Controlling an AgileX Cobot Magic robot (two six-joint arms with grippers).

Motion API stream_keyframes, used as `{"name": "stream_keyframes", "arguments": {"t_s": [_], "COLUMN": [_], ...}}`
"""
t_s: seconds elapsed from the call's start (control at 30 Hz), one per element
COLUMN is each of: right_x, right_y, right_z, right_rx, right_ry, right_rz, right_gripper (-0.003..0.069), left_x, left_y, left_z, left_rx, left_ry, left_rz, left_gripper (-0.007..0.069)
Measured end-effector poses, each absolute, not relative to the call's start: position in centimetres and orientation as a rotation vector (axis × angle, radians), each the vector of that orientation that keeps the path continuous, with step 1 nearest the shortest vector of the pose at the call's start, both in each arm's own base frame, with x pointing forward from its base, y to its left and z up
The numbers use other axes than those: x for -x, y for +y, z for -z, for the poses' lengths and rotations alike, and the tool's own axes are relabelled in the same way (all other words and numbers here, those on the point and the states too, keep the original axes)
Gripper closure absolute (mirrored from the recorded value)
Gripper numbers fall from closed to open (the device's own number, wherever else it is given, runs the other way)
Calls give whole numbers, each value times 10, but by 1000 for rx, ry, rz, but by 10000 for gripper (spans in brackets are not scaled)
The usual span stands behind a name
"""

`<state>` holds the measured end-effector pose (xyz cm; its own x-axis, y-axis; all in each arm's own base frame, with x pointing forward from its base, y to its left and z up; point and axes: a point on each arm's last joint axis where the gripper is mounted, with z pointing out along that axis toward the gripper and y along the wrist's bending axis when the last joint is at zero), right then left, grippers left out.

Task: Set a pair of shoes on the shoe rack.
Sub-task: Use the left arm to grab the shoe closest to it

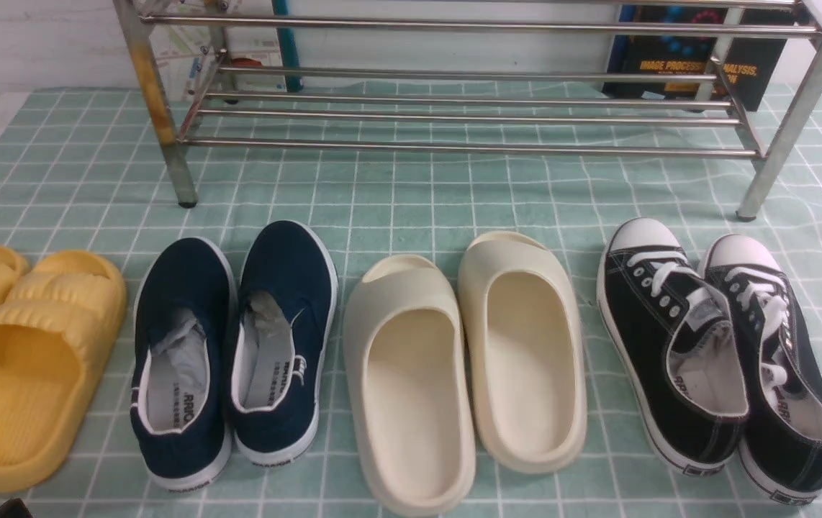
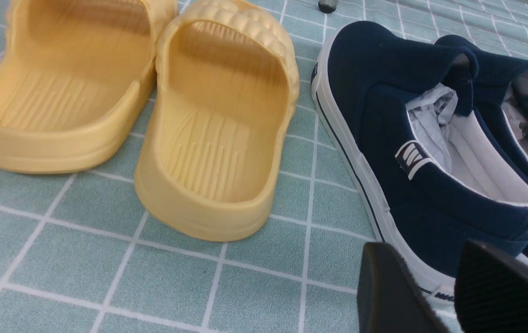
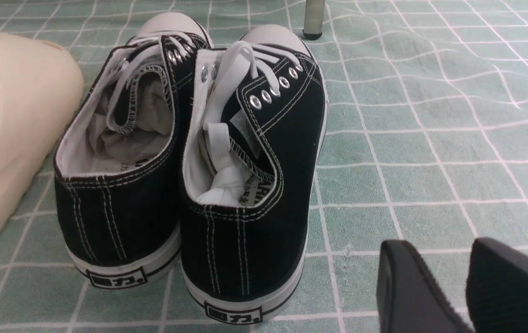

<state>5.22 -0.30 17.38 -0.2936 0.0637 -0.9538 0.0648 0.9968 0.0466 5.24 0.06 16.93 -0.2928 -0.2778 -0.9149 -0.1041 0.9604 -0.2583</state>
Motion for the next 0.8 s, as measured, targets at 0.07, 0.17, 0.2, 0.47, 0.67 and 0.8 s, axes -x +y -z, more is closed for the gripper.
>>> {"name": "stream_keyframes", "arguments": {"t_s": [0.07, 0.17, 0.2, 0.47, 0.67, 0.8], "right_x": [-52, -52, -52, -52, -52, -52], "right_y": [-3, -3, -3, -3, -3, -3], "right_z": [-174, -174, -174, -174, -174, -174], "right_rx": [-93, -93, -93, -93, -93, -93], "right_ry": [1870, 1870, 1870, 1870, 1870, 1870], "right_rz": [1, 1, 1, 1, 1, 1], "right_gripper": [419, 419, 419, 419, 419, 419], "left_x": [-52, -52, -52, -52, -52, -53], "left_y": [1, 1, 1, 1, 1, 2], "left_z": [-169, -169, -169, -169, -169, -171], "left_rx": [279, 279, 279, 279, 271, 263], "left_ry": [1869, 1869, 1869, 1869, 1870, 1854], "left_rz": [174, 174, 174, 174, 163, 145], "left_gripper": [387, 387, 387, 387, 387, 387]}}
